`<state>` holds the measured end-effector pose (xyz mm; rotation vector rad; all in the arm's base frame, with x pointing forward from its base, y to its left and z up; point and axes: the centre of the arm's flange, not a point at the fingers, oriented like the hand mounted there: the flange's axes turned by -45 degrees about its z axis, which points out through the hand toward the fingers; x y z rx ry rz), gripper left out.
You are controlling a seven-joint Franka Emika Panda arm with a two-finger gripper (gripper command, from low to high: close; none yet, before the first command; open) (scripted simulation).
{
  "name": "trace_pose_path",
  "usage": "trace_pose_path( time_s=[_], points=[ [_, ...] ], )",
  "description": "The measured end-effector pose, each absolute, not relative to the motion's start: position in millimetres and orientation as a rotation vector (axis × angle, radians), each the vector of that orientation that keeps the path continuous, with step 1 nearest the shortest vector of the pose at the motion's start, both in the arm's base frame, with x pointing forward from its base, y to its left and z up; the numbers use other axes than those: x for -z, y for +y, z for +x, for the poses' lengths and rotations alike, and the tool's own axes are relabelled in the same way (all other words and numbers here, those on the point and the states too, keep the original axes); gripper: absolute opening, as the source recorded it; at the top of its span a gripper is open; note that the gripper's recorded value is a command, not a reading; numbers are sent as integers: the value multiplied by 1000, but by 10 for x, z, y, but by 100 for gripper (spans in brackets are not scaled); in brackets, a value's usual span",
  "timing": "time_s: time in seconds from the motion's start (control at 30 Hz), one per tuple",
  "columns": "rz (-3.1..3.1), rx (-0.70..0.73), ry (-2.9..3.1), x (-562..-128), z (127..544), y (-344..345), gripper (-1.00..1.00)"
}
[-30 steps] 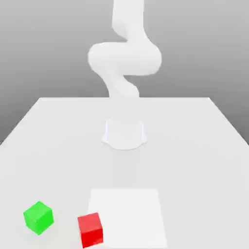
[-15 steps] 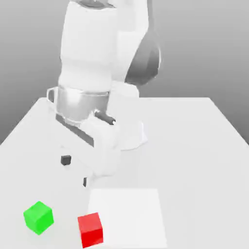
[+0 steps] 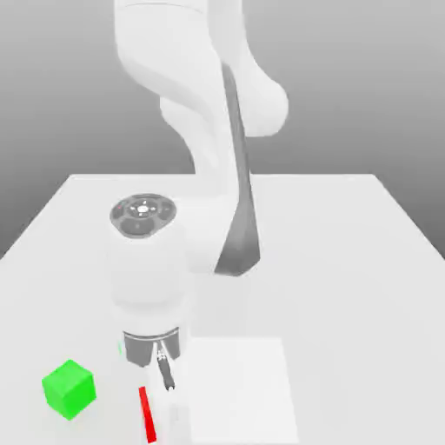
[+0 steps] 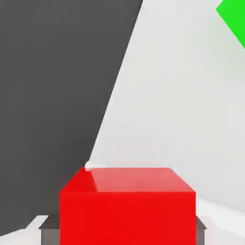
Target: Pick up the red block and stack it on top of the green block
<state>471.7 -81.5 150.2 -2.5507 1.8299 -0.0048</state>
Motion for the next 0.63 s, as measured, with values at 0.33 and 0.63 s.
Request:
trace_pose_path(
  time_s=[0.33,0.63],
  points=[
    [-2344,3,2099,-2292,4472,-1632,-100],
    [-2162,3,2279,-1892,4217,-2211,100]
  ],
)
